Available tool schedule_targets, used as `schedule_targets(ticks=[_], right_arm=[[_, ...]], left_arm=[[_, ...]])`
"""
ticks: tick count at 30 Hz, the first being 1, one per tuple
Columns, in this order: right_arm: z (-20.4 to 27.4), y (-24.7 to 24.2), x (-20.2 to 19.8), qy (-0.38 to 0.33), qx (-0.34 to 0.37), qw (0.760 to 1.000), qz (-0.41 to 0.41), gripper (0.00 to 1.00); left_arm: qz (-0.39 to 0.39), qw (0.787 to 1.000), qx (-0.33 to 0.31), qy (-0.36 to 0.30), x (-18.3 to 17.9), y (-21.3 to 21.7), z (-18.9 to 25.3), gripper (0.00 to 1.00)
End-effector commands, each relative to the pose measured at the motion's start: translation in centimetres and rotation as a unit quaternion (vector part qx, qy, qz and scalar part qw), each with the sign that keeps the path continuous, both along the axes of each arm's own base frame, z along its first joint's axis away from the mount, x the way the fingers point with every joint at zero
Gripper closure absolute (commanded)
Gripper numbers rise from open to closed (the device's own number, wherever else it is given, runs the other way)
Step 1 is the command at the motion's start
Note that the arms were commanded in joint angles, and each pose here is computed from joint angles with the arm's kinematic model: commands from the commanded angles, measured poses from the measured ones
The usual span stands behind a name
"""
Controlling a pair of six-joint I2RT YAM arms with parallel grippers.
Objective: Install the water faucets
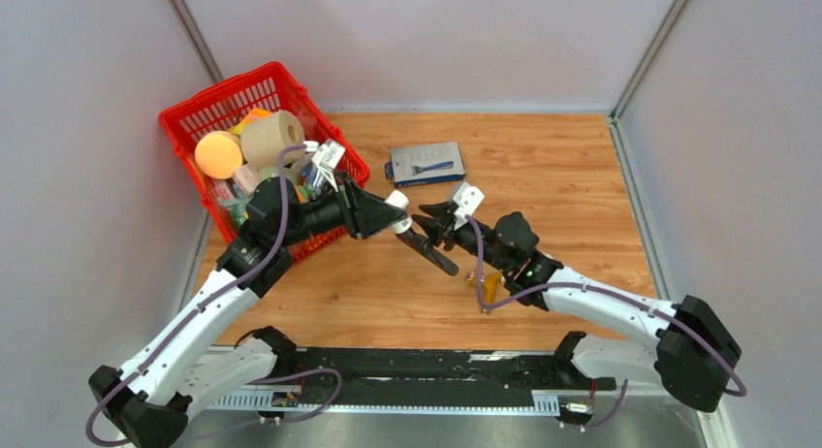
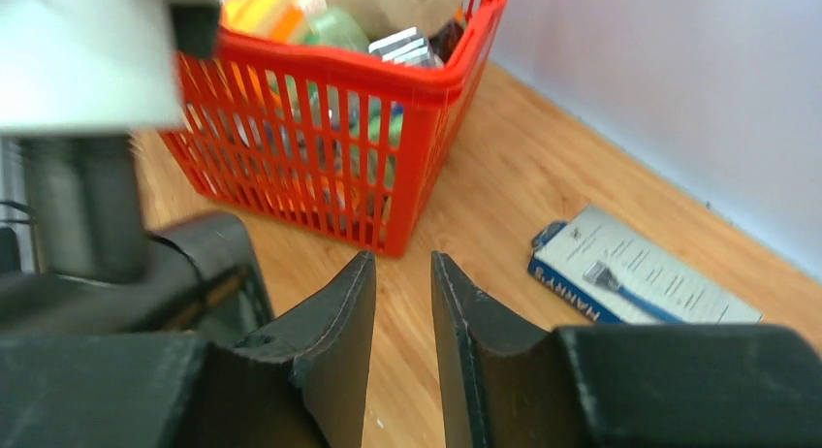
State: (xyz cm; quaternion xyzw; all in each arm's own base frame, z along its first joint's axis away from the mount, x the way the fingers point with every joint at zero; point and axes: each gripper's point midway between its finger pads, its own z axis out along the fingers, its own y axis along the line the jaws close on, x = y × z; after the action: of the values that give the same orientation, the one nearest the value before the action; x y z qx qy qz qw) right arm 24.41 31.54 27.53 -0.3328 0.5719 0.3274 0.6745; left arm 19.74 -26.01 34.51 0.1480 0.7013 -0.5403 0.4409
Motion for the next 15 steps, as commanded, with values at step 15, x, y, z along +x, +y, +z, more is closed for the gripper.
schedule_targets(ticks=[15], right_arm=[[4.8,-3.4,-3.7,-0.074,0.021,0.997,0.023,0.39]], left_arm=[[0.178,0.982,-0.035,-0.047,3.0,4.8,3.5,1.00]])
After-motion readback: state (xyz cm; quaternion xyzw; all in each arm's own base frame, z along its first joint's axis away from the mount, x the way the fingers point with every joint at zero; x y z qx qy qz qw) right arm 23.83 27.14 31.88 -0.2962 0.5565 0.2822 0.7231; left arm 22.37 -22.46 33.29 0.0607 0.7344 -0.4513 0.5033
